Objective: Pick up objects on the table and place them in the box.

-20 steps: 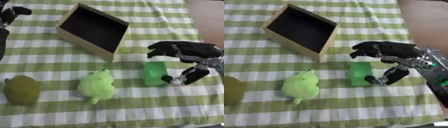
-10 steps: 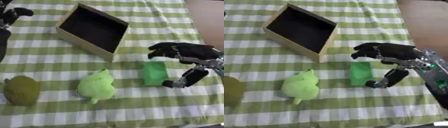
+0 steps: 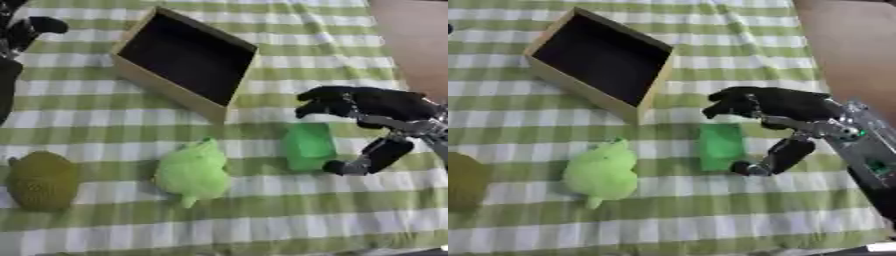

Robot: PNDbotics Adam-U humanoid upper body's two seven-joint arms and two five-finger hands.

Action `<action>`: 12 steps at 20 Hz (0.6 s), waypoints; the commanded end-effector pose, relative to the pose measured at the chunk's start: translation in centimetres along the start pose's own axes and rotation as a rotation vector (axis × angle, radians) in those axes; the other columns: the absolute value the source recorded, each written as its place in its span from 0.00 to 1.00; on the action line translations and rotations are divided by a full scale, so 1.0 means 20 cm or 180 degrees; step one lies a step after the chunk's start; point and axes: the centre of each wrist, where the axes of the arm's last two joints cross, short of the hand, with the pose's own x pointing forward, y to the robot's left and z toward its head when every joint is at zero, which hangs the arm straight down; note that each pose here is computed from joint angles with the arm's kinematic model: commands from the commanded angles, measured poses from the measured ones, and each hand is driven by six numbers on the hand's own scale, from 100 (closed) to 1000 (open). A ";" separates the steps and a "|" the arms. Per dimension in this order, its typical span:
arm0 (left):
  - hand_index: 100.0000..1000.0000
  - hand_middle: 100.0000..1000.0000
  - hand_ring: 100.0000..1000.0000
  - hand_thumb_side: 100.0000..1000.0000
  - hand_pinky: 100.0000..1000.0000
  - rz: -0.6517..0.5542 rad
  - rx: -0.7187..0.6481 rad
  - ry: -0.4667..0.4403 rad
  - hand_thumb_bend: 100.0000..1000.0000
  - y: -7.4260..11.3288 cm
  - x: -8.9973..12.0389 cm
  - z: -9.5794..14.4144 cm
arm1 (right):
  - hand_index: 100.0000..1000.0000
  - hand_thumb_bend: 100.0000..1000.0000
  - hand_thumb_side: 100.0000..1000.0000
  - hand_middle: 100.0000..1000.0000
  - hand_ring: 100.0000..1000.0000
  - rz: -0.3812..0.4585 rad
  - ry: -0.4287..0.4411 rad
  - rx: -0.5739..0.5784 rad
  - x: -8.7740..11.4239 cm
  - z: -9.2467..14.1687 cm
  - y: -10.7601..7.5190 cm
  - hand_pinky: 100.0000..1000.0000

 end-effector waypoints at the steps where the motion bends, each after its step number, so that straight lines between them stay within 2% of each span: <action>1: 0.87 0.75 0.87 0.52 0.71 -0.0019 -0.0059 -0.0039 0.00 0.00 0.02 -0.02 | 1.00 0.29 0.32 0.81 1.00 0.0485 -0.0532 0.0744 -0.01 0.02 -0.03 1.00; 12: 0.86 0.75 0.88 0.52 0.71 -0.0006 -0.0087 -0.0029 0.00 -0.01 0.02 -0.02 | 1.00 0.28 0.27 0.80 1.00 0.0505 -0.0448 0.0812 -0.01 0.03 0.01 1.00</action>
